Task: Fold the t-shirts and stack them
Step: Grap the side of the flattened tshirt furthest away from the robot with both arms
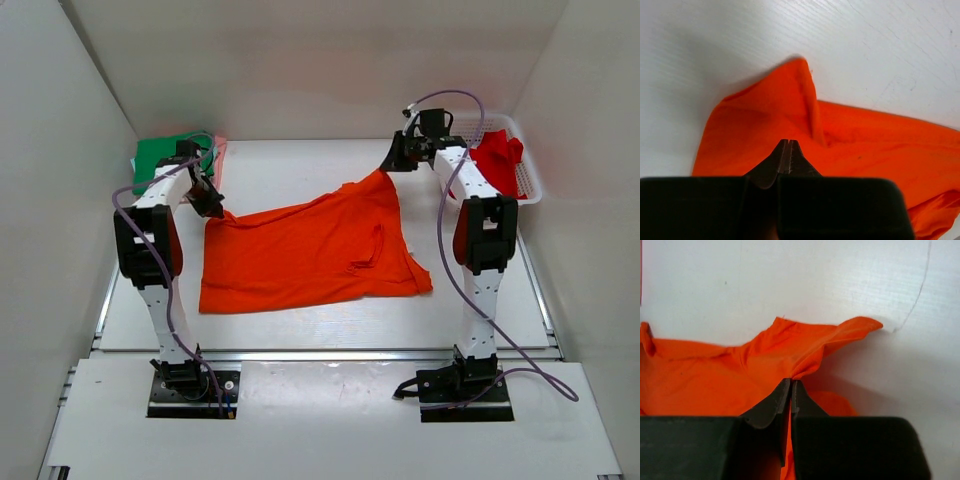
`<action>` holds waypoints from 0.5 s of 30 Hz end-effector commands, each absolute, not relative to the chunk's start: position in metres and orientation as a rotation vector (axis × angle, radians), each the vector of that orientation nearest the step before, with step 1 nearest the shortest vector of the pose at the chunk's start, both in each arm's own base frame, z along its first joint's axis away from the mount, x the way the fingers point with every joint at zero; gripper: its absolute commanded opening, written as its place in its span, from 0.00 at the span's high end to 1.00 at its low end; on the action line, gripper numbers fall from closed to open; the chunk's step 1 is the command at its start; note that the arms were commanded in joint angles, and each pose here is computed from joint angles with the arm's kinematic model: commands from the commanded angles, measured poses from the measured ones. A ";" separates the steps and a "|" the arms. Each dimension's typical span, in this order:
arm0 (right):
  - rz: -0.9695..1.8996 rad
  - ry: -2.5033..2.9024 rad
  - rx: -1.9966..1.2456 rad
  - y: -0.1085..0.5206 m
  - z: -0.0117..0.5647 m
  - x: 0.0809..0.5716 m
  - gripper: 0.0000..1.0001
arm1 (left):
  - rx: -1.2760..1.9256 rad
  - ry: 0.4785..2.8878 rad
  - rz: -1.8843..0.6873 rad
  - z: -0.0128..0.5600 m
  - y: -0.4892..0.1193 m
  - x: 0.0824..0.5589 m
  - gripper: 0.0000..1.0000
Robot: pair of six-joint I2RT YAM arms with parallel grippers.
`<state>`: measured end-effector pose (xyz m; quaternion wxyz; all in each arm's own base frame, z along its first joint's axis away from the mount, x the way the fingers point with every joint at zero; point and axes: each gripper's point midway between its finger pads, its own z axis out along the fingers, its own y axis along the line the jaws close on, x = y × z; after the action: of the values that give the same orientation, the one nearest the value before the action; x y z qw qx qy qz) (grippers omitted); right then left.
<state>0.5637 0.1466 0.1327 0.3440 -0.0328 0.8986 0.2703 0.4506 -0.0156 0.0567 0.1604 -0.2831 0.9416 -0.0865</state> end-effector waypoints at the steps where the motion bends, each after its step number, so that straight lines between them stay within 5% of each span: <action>1: 0.708 2.283 -0.130 0.136 0.159 0.543 1.00 | -0.743 2.638 -0.246 0.093 -0.010 0.442 1.00; 10: 0.755 2.307 -0.180 0.143 0.142 0.484 1.00 | -0.742 2.665 -0.206 0.079 -0.003 0.399 1.00; 13: 0.766 2.321 -0.207 0.150 0.133 0.475 1.00 | -0.749 2.618 -0.240 0.083 -0.001 0.410 0.77; 15: 0.785 2.338 -0.209 0.153 0.127 0.472 1.00 | -0.781 2.587 -0.246 0.083 0.000 0.422 0.76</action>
<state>0.4632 0.1426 0.0957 0.2768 -0.0437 0.9163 0.2863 0.3930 -0.0080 0.0589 0.1470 -0.2720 0.9479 -0.0761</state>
